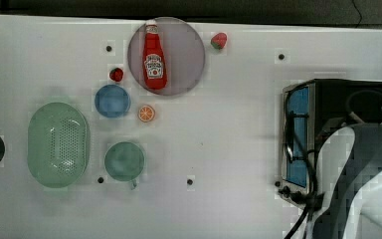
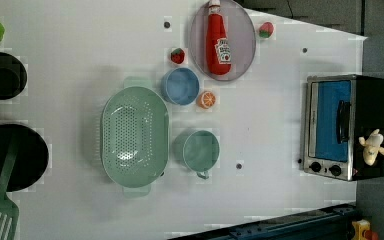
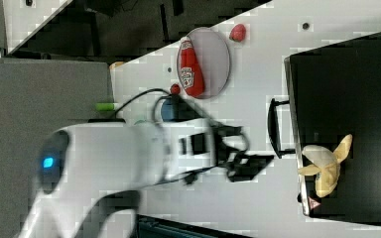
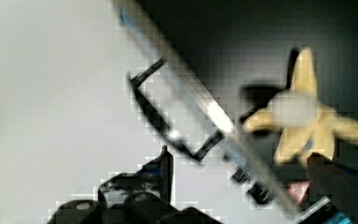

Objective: Pick banana from table and place on oven.

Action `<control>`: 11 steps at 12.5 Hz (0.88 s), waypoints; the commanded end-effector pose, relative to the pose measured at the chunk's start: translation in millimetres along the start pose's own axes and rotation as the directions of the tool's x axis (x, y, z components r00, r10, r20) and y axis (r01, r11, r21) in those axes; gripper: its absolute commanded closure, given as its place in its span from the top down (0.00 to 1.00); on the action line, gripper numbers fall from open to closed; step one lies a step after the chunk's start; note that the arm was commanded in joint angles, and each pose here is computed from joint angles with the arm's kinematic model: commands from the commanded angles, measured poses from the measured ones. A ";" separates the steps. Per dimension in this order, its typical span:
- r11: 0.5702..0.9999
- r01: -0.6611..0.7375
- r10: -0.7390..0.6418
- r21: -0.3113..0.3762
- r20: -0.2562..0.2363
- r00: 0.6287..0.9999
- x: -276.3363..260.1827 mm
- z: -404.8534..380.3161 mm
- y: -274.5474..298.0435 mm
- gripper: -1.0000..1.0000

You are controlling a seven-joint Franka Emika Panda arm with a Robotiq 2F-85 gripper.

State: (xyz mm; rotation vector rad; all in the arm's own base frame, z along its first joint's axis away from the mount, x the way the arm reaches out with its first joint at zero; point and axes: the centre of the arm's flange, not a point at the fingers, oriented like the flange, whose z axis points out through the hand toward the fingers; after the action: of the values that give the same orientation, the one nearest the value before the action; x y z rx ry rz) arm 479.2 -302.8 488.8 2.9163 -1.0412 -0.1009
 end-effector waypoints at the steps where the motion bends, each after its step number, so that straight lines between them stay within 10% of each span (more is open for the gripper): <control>1: 0.987 -0.138 0.140 0.083 -0.022 0.990 -55.9 -80.7 -91.1 1.00; 11: 0.959 -0.279 0.282 0.042 -0.056 0.958 -193.9 -162.9 -173.2 1.00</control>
State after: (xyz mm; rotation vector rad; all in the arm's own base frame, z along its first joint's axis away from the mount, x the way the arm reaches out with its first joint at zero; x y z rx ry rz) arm 437.5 12.0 683.1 2.8936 -1.1859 0.1553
